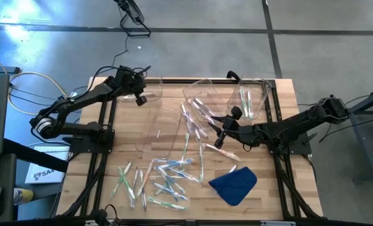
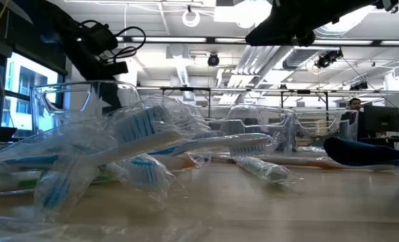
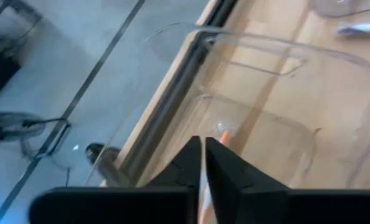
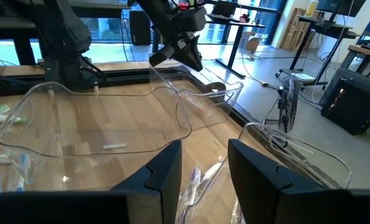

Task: Pick & Place Toothbrushes
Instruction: Put the orange toothbrush into the top left transparent bin

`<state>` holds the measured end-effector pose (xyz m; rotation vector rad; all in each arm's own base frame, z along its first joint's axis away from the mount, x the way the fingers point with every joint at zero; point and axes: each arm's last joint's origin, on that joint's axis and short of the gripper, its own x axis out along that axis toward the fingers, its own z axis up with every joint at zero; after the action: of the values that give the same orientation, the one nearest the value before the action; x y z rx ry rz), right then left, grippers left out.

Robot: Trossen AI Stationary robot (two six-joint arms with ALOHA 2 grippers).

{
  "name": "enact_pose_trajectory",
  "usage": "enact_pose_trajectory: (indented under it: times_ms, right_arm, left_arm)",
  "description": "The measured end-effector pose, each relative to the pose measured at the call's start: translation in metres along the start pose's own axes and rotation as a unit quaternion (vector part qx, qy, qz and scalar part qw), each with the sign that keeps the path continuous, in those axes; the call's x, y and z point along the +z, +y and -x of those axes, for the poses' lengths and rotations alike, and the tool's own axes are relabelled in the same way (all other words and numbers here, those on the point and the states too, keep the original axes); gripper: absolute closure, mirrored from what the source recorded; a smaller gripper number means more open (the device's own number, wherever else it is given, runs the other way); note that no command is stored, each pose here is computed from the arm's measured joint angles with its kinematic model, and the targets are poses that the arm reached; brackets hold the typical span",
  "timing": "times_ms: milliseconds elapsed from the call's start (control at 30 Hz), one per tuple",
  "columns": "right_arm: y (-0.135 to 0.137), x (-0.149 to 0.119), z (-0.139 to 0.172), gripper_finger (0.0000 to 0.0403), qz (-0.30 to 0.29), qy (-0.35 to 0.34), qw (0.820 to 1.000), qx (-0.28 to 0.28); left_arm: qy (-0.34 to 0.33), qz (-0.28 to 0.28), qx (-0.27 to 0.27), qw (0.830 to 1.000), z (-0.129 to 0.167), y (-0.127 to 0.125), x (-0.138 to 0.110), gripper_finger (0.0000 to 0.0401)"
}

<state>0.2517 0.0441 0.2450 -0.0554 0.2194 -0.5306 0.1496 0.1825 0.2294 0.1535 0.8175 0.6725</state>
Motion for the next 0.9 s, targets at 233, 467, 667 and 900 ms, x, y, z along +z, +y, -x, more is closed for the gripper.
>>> enact_pose_trajectory:
  times_ms: [233, 467, 667, 900]
  right_arm:
    - [0.000, 0.000, 0.000, 0.0280, 0.000, 0.000, 1.000, 0.000]
    - [0.000, 0.000, 0.000, 0.0280, 0.001, 0.000, 1.000, 0.000]
    - [0.000, -0.001, 0.000, 0.0280, 0.002, 0.002, 1.000, 0.000]
    - [0.000, -0.001, 0.000, 0.0280, 0.005, 0.004, 1.000, 0.001]
  left_arm:
    - [-0.025, -0.023, -0.028, 0.999, 0.012, -0.005, 0.004, 0.0399]
    - [-0.090, -0.052, -0.110, 0.988, 0.051, -0.027, 0.012, 0.0401]
    - [-0.176, -0.121, -0.187, 0.959, 0.090, -0.067, 0.023, 0.0401]
    - [-0.276, -0.165, -0.156, 0.934, 0.131, -0.097, 0.032, 0.0401]
